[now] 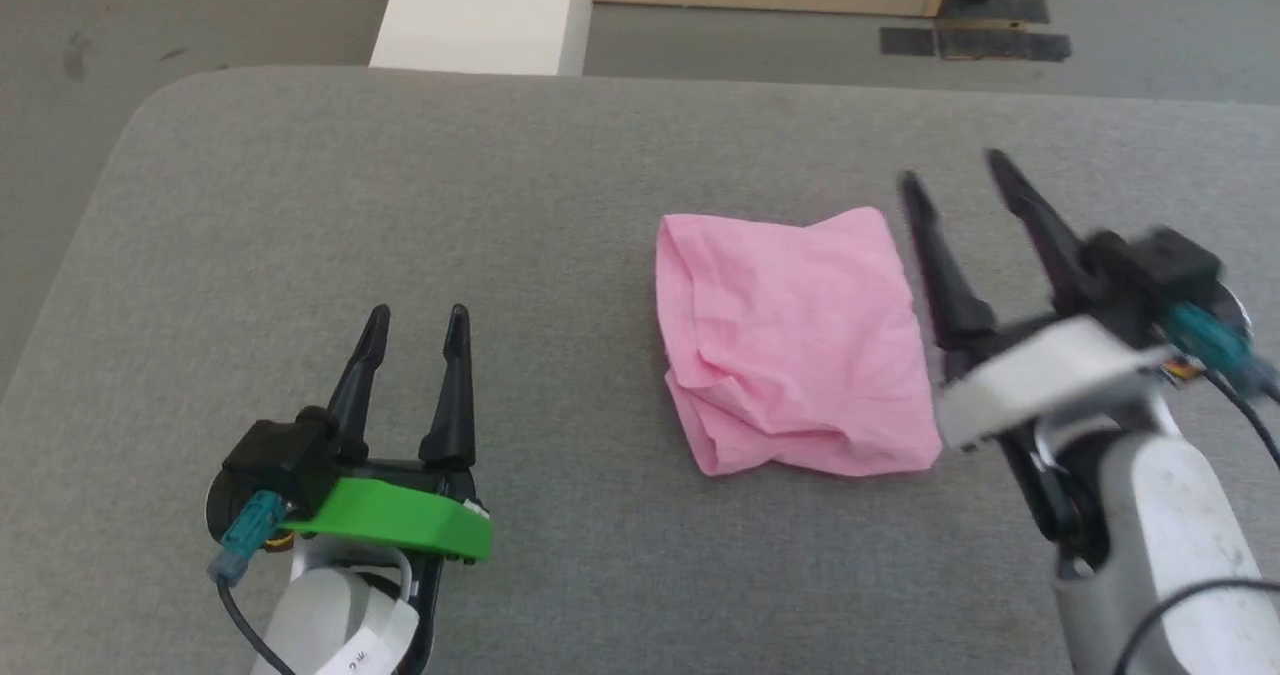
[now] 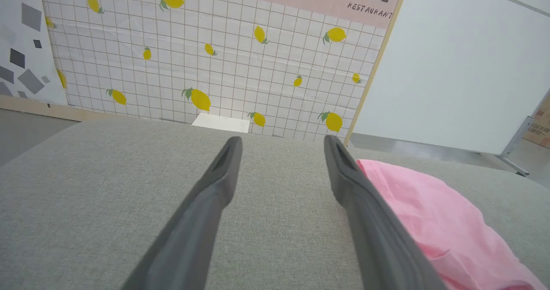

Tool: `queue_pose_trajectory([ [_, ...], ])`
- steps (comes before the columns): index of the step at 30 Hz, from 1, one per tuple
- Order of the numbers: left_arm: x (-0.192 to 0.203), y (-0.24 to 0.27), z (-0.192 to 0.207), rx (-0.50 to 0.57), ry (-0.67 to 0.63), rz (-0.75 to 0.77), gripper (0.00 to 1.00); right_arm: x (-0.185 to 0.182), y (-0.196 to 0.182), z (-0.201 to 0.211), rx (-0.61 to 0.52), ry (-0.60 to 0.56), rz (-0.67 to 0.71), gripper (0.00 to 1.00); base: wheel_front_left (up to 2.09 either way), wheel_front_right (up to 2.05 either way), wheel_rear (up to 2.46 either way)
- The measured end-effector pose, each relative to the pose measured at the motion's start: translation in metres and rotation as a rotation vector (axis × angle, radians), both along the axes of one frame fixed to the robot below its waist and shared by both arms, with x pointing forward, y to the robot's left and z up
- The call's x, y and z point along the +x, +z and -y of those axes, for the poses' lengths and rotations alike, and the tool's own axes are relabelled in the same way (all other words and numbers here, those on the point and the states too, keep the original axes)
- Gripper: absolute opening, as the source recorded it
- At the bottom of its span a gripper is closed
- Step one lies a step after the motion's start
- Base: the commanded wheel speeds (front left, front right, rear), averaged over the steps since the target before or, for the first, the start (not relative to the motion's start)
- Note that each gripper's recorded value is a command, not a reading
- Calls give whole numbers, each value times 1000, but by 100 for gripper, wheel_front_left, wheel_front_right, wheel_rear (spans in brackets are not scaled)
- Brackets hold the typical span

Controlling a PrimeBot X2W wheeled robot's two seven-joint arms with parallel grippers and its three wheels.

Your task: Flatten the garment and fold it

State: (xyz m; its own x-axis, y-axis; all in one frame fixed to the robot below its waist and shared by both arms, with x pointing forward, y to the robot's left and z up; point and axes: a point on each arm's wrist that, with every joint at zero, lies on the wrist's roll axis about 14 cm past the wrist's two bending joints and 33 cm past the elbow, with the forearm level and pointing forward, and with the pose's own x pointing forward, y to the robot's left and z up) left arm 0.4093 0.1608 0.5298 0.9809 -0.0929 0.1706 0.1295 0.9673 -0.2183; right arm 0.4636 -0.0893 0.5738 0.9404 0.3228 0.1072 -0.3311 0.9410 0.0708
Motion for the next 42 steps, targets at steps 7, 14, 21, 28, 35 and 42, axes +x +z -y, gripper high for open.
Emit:
queue_pose_trajectory([
  [7,-1,8,9,-5,-24,22,100,-37,-25,64,37,-184,38,100,0,0,0],
  [14,-6,11,10,-9,-27,31,100,-69,-40,90,37,-266,40,100,0,0,0],
  [21,-16,11,10,-8,-25,27,100,-96,-53,102,11,-302,12,100,0,0,0],
  [28,-21,9,12,-2,-31,20,100,-106,-54,100,-15,-296,15,100,0,0,0],
  [35,-21,6,13,13,-35,12,100,-104,-53,98,-25,-291,17,100,0,0,0],
  [42,-21,2,12,13,-33,1,100,-102,-56,96,-28,-284,5,100,0,0,0],
])
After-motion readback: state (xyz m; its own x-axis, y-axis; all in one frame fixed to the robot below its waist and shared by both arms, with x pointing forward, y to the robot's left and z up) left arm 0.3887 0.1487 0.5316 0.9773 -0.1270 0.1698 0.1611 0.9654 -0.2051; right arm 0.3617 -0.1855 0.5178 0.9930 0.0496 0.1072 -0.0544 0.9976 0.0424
